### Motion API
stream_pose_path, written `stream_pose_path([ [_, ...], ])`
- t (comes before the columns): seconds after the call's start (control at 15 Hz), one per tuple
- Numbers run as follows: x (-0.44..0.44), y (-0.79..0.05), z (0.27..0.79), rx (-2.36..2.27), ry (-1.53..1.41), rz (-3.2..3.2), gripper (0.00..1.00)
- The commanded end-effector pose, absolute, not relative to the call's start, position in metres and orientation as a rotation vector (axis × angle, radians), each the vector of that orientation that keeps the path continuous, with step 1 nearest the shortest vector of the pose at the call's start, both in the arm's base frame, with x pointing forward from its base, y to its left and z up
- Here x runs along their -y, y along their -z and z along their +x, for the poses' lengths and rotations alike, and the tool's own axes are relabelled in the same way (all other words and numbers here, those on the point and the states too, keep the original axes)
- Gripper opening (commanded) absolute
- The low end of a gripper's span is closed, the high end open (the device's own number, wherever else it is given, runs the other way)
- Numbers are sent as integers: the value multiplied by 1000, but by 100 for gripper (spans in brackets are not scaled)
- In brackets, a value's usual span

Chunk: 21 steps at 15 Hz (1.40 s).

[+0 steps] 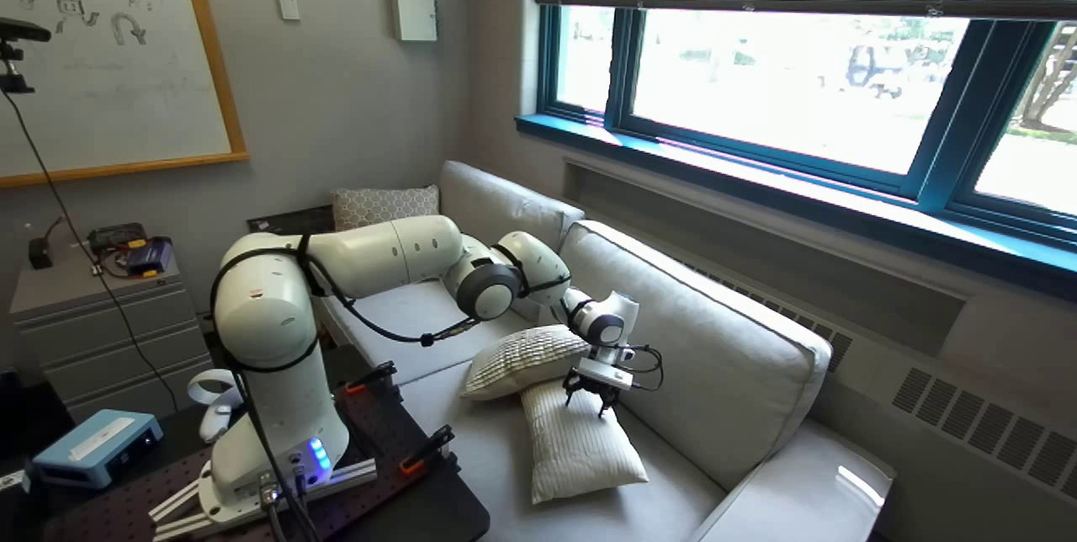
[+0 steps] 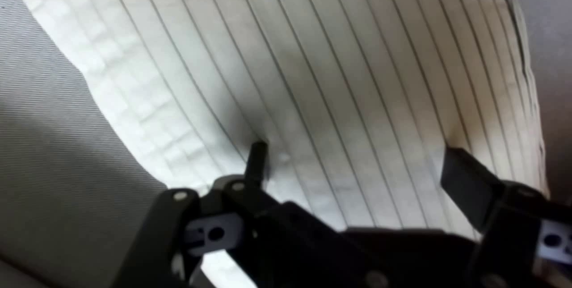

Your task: Arrange the two small pillows on the sofa

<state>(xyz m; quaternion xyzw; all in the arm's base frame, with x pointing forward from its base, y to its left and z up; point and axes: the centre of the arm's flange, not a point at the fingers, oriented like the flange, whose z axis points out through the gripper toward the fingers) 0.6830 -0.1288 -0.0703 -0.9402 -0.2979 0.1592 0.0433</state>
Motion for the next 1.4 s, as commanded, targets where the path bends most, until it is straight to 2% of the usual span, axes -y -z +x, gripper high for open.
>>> stream_pose_path([
  [0.0, 134, 128, 731, 968, -550, -2796, 100],
  [0.33, 128, 144, 715, 971, -593, -2743, 100],
  [0.4, 127, 146, 713, 968, -597, -2741, 97],
  [0.47, 126, 147, 712, 969, -604, -2739, 75],
  [0.6, 125, 148, 711, 961, -606, -2744, 70],
  [1.2, 124, 143, 714, 891, -596, -2756, 2],
  [1.33, 124, 140, 716, 855, -580, -2755, 0],
])
